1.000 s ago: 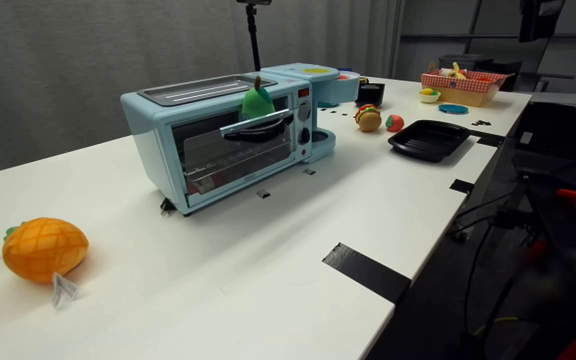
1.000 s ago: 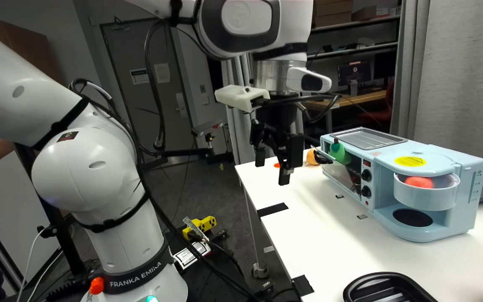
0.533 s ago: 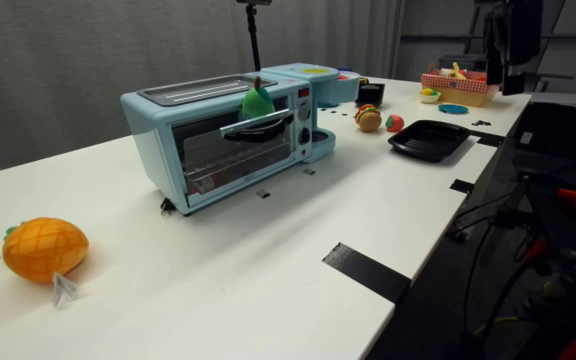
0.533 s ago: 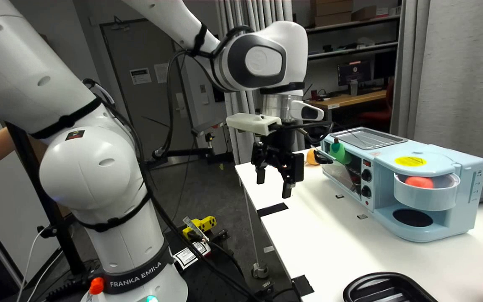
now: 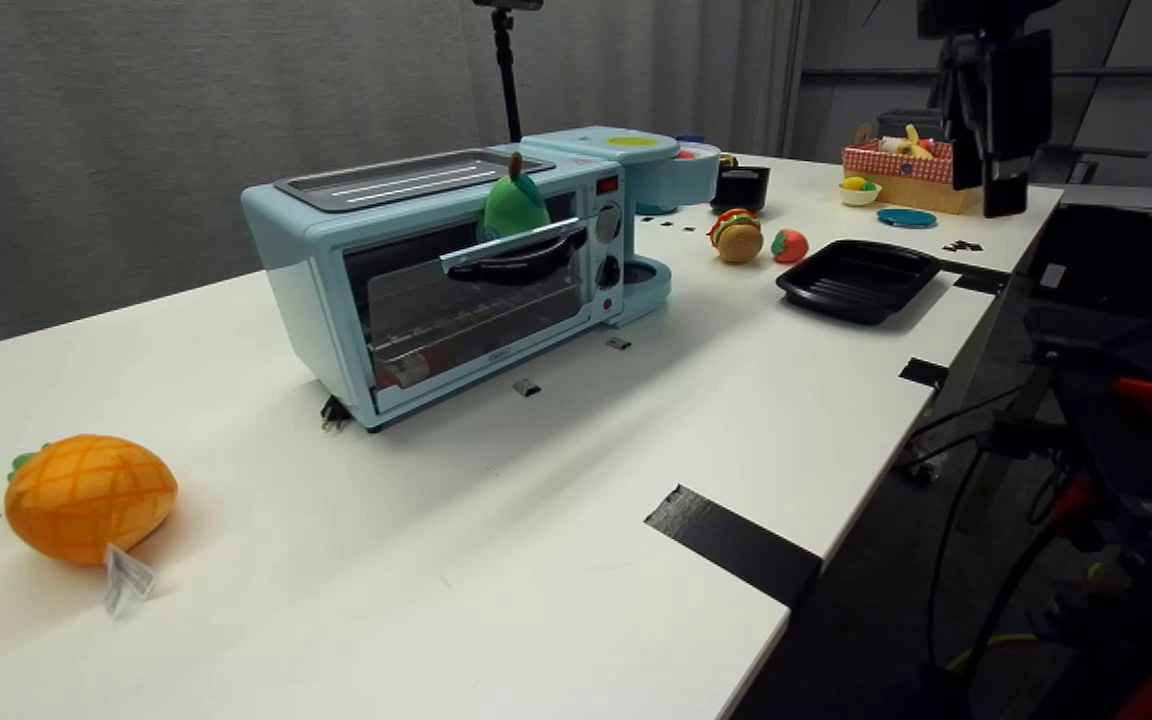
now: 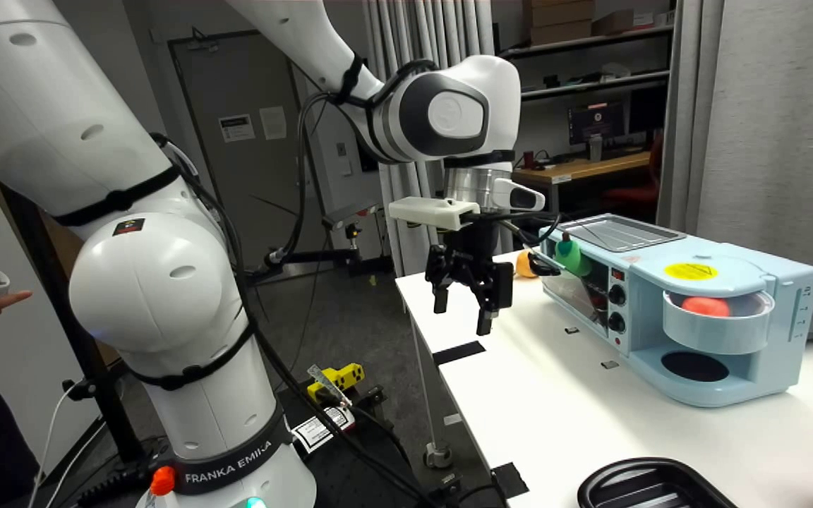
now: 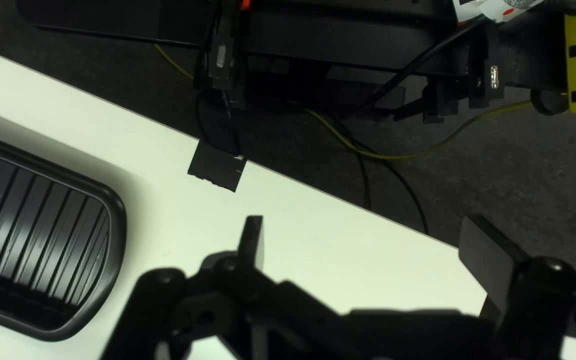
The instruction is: Open the door of the oven
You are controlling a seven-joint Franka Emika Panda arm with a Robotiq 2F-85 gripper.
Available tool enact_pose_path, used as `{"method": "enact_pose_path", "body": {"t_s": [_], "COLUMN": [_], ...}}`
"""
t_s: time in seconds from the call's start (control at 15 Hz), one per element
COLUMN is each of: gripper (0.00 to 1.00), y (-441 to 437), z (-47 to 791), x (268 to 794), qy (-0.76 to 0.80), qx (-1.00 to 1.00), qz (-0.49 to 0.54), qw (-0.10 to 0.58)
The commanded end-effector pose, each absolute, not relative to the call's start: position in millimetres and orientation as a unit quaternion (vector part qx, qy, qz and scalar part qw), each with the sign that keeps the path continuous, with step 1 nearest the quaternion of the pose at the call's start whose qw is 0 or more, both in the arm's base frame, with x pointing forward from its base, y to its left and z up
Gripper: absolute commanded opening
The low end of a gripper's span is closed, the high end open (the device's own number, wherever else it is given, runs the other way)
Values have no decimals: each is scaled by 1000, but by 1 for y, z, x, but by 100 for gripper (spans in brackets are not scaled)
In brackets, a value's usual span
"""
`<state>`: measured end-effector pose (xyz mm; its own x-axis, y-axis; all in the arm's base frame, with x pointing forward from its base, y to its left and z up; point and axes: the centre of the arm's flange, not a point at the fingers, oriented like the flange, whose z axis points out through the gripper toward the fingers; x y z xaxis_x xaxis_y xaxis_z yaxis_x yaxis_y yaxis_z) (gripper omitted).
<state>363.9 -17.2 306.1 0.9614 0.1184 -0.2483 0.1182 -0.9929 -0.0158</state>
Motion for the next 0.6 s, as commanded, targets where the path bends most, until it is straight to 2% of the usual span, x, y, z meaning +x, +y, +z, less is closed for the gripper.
{"method": "enact_pose_path", "body": {"t_s": [0.0,0.53], "gripper": [100,100], "y": [-17,-8], "z": [306,342], "x": [364,386], "qy": [-60,-72], "qx": [-990,-993], "qz": [125,93], "qw": [0,-11]}}
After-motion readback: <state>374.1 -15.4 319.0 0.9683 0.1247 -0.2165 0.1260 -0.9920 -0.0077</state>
